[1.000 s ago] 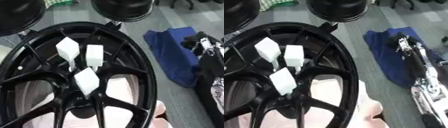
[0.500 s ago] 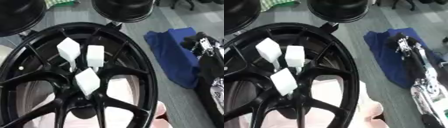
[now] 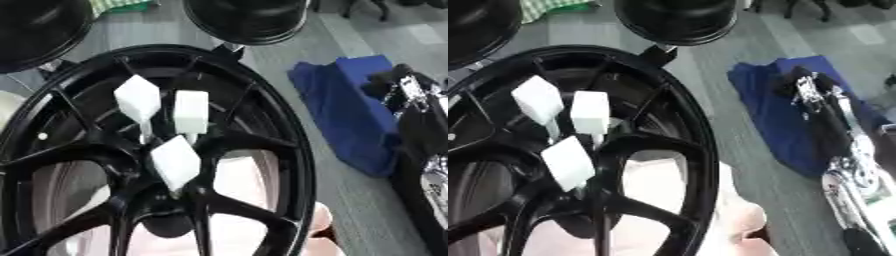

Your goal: Pull the pin out of the wheel hub.

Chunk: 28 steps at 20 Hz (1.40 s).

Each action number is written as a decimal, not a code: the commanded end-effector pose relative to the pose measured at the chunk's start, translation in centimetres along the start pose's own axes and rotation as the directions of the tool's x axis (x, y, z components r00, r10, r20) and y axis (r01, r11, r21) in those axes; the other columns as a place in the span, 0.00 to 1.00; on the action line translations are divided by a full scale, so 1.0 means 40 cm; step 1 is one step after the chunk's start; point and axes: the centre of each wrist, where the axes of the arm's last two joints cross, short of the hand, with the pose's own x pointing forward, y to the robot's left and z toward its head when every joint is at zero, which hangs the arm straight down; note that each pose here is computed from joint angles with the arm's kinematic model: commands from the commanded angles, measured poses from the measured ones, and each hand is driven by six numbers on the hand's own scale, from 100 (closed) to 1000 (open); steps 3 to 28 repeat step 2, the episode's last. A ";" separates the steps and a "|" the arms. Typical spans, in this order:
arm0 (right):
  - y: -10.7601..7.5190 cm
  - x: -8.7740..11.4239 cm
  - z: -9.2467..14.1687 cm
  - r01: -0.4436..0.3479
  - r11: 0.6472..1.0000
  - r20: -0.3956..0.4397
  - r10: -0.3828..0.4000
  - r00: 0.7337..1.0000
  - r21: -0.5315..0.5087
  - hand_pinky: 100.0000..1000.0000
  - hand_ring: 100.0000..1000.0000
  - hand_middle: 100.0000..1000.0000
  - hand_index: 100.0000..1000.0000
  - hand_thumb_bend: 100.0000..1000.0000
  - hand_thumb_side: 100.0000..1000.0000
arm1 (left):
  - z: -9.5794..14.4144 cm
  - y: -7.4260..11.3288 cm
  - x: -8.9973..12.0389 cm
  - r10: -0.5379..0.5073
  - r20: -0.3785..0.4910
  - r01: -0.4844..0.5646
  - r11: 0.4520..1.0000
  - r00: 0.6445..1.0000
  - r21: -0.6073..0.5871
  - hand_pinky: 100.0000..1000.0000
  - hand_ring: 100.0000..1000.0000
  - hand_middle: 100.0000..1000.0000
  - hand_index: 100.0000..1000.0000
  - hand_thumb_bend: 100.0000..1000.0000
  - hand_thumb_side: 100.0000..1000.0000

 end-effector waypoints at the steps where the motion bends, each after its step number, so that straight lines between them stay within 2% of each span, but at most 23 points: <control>1: -0.003 0.024 -0.010 -0.008 1.000 0.035 0.007 0.999 0.018 0.81 0.65 0.59 0.55 0.00 0.54 | -0.006 -0.043 0.095 0.043 0.121 -0.043 0.999 0.992 0.001 0.89 0.48 0.45 0.66 0.02 0.52; 2: -0.003 0.024 -0.011 -0.007 1.000 0.037 0.007 0.999 0.020 0.81 0.65 0.59 0.55 0.00 0.54 | -0.004 -0.060 0.113 0.066 0.144 -0.067 0.998 0.987 0.005 0.89 0.48 0.45 0.66 0.02 0.52; 28: -0.003 0.024 -0.011 -0.007 1.000 0.037 0.007 0.999 0.020 0.81 0.65 0.59 0.55 0.00 0.54 | -0.004 -0.060 0.113 0.066 0.144 -0.067 0.998 0.987 0.005 0.89 0.48 0.45 0.66 0.02 0.52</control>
